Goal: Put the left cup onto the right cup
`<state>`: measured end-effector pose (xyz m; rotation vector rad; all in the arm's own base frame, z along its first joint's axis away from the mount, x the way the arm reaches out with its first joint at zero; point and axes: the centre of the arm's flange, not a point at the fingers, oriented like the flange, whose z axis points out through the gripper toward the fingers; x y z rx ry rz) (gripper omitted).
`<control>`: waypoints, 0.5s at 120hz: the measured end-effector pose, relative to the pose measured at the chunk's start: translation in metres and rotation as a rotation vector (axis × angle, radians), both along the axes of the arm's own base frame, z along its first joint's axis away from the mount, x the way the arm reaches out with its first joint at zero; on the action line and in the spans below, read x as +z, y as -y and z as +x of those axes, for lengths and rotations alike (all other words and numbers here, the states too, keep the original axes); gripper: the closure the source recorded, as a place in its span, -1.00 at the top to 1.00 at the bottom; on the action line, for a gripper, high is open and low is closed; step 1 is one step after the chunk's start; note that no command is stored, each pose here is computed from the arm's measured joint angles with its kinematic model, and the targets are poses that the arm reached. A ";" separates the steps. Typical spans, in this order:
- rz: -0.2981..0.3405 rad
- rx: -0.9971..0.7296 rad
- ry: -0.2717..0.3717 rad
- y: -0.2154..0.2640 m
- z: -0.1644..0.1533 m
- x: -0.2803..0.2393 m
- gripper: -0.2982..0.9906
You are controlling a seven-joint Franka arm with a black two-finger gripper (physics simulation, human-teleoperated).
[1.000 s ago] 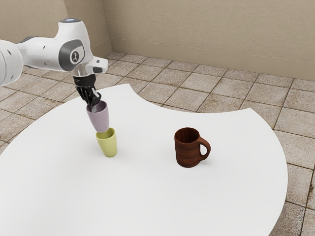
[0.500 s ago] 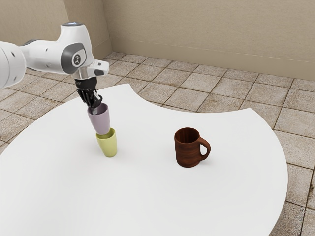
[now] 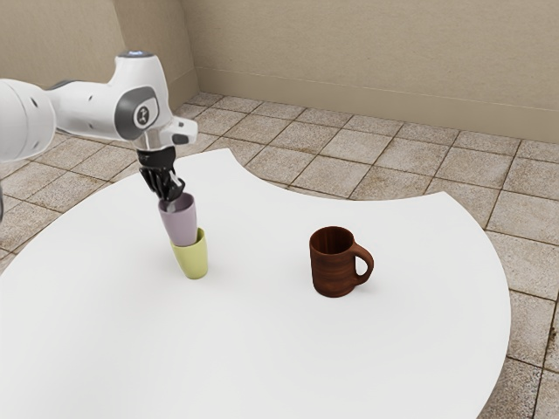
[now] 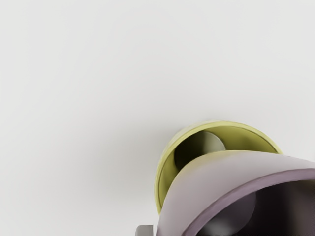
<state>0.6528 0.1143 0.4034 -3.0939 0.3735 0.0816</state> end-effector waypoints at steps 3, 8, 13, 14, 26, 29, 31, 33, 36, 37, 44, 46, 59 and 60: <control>0.001 -0.001 0.001 0.000 0.000 -0.001 -0.68; 0.002 -0.001 0.004 0.000 0.001 -0.001 -0.64; 0.001 -0.002 0.006 0.000 0.001 -0.001 -0.55; 0.001 -0.002 0.006 0.000 0.001 -0.001 -0.53; -0.002 0.000 0.011 -0.001 0.002 -0.001 -0.23; -0.002 0.000 0.013 -0.001 0.002 0.000 -0.16; -0.002 0.000 0.013 -0.001 0.002 0.000 -0.11; -0.003 -0.001 0.014 -0.001 0.002 0.000 -0.07; -0.003 -0.001 0.015 -0.001 0.002 0.000 -0.02; -0.003 -0.001 0.015 -0.001 0.002 0.000 0.00; -0.003 -0.002 0.019 0.000 0.002 0.002 0.10; -0.003 -0.002 0.020 0.000 0.002 0.003 0.13; -0.003 -0.005 0.032 0.001 0.002 0.010 0.25; -0.003 -0.005 0.034 0.001 0.002 0.011 0.26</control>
